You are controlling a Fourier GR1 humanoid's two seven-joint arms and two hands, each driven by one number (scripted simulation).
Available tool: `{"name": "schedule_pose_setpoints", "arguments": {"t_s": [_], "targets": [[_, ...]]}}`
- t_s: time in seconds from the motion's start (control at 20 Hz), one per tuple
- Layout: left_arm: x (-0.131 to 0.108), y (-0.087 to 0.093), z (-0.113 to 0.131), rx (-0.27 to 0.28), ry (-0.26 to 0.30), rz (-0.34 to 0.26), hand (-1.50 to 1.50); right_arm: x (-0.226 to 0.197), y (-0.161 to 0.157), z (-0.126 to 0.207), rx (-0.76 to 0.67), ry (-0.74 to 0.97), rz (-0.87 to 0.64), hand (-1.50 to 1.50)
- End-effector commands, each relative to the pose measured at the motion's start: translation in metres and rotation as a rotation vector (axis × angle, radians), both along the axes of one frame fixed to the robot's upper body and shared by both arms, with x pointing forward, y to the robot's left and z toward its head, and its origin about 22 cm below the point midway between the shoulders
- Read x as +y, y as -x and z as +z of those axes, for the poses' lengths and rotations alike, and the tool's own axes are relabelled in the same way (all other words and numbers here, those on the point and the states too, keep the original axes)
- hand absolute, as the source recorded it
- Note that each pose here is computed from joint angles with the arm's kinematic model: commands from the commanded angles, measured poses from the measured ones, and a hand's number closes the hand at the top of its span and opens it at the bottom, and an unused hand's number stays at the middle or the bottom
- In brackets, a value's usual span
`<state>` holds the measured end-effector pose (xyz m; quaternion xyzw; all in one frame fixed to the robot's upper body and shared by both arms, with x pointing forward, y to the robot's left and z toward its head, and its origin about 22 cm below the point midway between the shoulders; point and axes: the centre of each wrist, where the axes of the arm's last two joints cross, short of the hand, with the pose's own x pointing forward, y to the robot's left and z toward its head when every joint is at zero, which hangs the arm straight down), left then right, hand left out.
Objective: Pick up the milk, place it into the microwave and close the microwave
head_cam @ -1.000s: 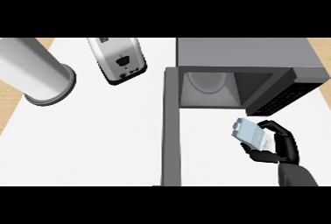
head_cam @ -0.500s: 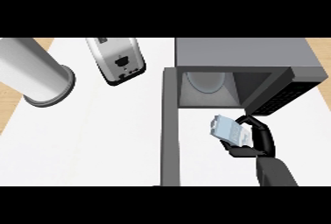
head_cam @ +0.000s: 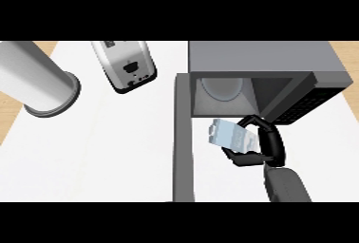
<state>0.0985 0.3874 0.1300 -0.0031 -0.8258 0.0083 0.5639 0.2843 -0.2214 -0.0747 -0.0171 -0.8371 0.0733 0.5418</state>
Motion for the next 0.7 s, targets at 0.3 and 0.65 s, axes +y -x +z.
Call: {"name": "schedule_pose_setpoints", "arguments": {"t_s": [0.3,0.65], "targets": [[0.020,-0.003,-0.005,0.012,0.013,-0.005,-1.50,0.035,-0.043,0.076,-0.012,0.051,-0.071,1.50],[0.018,0.005,-0.013,0.010,0.000,0.002,-1.50,0.057,-0.102,0.101,-0.007,0.243,-0.150,1.50]]}}
